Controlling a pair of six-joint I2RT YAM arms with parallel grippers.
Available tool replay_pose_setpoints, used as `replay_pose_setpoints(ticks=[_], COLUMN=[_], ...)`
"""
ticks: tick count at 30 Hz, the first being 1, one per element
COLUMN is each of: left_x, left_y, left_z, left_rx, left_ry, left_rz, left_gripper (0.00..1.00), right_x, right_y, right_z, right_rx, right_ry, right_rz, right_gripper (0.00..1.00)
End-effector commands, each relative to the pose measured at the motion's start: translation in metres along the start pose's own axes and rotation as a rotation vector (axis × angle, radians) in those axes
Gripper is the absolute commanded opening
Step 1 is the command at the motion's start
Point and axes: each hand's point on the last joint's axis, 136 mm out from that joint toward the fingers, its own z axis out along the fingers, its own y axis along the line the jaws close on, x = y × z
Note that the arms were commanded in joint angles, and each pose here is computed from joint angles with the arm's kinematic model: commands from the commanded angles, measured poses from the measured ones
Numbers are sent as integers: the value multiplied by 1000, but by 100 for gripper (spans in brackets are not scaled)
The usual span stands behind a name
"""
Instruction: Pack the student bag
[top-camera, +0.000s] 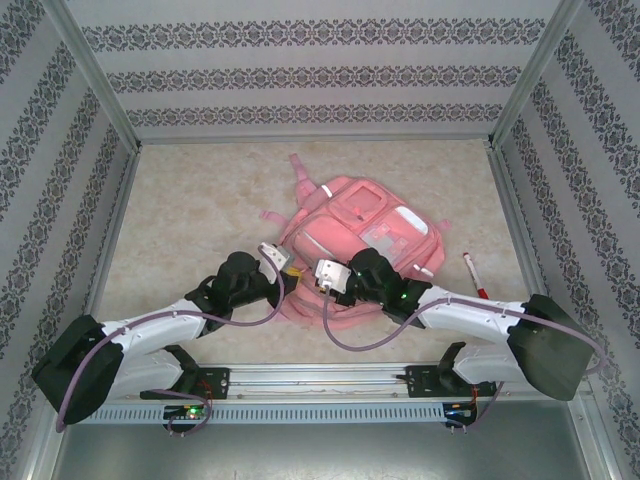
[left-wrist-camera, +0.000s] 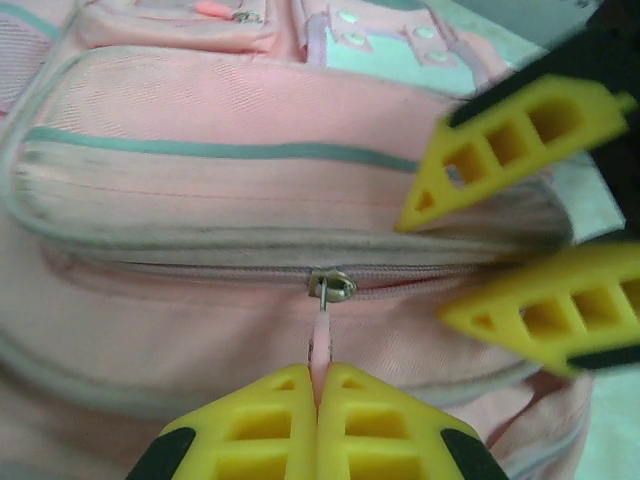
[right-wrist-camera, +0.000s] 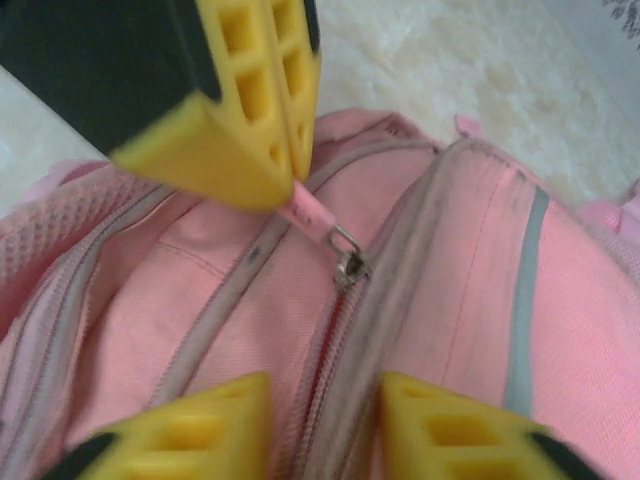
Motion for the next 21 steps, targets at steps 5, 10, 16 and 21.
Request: replay_pose_setpoints(ticks=[5,10,16,21], left_x=[3,9,0,-17], left_y=[62,99,62,12], left_z=[-15,-26,-15,-6], left_rx=[-259,-311,-96,53], left_ry=[-15,-34,9,-5], left_rz=[-4,-84,-74,-80], left_gripper=[0,0,0,0], right_x=[23,47,34,-19], right_y=[0,-16,-32,-17], right_z=[-22,-35,-46,-38], right_rx=[-138,-118,-47,-127], right_ry=[98,170,75,-133], right_rz=[-216,-310,-221,-33], right_gripper=[0,0,47,59])
